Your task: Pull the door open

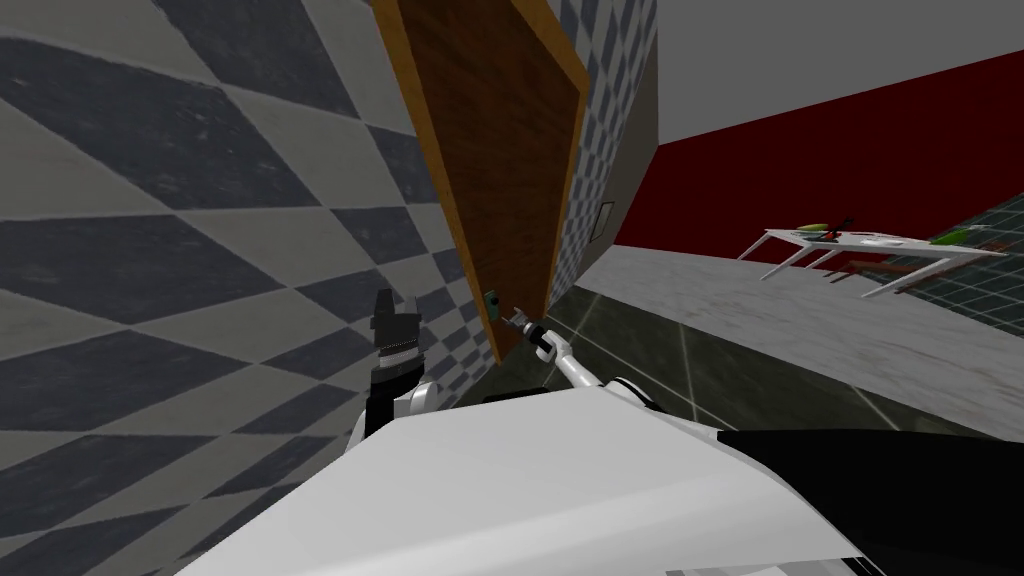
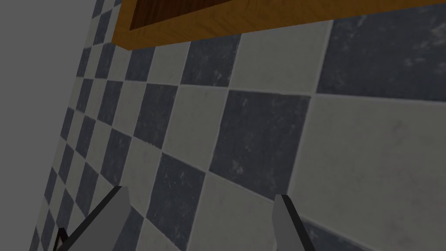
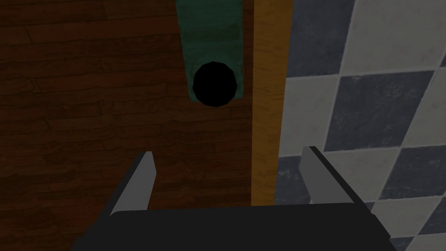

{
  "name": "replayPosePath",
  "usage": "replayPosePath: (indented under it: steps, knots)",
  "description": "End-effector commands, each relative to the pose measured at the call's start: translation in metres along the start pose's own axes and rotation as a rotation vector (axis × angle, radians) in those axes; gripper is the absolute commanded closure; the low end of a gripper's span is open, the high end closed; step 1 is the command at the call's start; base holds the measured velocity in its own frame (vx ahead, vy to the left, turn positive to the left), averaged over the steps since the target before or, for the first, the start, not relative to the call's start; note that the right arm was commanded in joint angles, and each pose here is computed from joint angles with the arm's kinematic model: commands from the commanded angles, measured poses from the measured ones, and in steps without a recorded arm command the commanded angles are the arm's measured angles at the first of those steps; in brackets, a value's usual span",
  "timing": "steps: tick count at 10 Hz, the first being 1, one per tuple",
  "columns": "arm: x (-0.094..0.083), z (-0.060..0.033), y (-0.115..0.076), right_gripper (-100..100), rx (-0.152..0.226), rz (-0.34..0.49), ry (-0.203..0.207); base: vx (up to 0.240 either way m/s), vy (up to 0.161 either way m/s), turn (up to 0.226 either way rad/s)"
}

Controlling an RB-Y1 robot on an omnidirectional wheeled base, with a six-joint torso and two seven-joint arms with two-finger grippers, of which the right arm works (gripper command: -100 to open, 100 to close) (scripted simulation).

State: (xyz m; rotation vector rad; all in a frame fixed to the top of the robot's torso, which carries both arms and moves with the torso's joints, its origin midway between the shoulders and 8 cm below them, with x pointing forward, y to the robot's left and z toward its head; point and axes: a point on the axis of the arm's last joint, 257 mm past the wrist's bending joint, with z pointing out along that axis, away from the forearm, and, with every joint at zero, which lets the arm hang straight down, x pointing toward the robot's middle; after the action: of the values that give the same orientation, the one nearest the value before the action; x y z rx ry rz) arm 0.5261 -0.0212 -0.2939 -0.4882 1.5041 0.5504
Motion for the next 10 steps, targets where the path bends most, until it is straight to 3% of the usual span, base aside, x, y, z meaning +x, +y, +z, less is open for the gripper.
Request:
replayPosePath:
  steps: [1,3,4,10]
  knots:
    - [0.0,-0.0113,-0.027,-100,0.052,0.003,0.002,0.014,0.096,0.41]
    - [0.001,-0.0208,-0.049,-100,0.092,0.004,0.002,0.014,0.074,0.184]
    - [0.001,-0.0321,-0.072,-100,0.135,0.005,0.003,0.034,0.083,0.373]
    - [-0.001,-0.0729,-0.142,-100,0.27,0.003,0.001,0.029,0.063,0.212]
